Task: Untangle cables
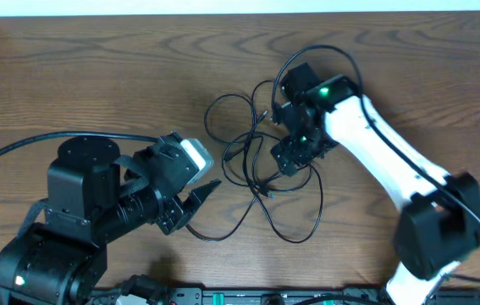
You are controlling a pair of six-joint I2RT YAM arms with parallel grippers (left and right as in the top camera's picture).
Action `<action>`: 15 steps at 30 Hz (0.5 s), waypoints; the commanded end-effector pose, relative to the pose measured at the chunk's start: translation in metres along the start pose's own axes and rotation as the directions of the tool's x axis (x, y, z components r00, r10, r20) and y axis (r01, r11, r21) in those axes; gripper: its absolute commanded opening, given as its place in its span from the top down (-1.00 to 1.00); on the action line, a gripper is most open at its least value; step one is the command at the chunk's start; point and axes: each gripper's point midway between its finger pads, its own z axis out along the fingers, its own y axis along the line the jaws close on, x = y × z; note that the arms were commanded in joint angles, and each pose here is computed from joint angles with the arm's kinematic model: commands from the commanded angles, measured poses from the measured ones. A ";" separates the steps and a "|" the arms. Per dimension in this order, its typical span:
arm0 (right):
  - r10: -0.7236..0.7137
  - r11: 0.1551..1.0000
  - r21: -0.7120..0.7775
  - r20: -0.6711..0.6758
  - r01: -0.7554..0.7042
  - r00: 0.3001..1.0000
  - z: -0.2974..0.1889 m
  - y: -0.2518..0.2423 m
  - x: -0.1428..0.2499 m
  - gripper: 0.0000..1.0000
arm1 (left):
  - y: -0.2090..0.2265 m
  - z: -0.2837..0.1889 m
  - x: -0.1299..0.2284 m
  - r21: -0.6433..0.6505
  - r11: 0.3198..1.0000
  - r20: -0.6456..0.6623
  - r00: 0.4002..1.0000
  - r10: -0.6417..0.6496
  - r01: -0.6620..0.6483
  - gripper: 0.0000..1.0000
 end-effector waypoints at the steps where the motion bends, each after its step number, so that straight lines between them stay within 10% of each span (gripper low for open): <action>1: -0.048 0.999 -0.014 -0.055 0.048 0.997 0.020 0.005 0.002 -0.99 | 0.004 -0.003 0.001 -0.025 1.000 -0.009 1.000 0.001 -0.001 -0.18; 9: -0.121 0.992 -0.025 -0.027 0.120 0.992 0.042 0.013 -0.016 -0.64 | 0.002 -0.003 0.005 -0.017 1.000 -0.025 1.000 -0.008 0.008 -0.20; 12: -0.137 0.989 -0.053 -0.001 0.137 0.991 0.043 0.024 -0.022 0.47 | 0.001 -0.003 0.006 -0.015 1.000 -0.031 0.999 -0.011 0.011 -0.18; 15: -0.139 0.987 -0.085 0.007 0.139 0.990 0.043 0.032 -0.023 0.98 | 0.001 -0.003 0.007 -0.014 1.000 -0.032 0.999 -0.012 0.011 -0.18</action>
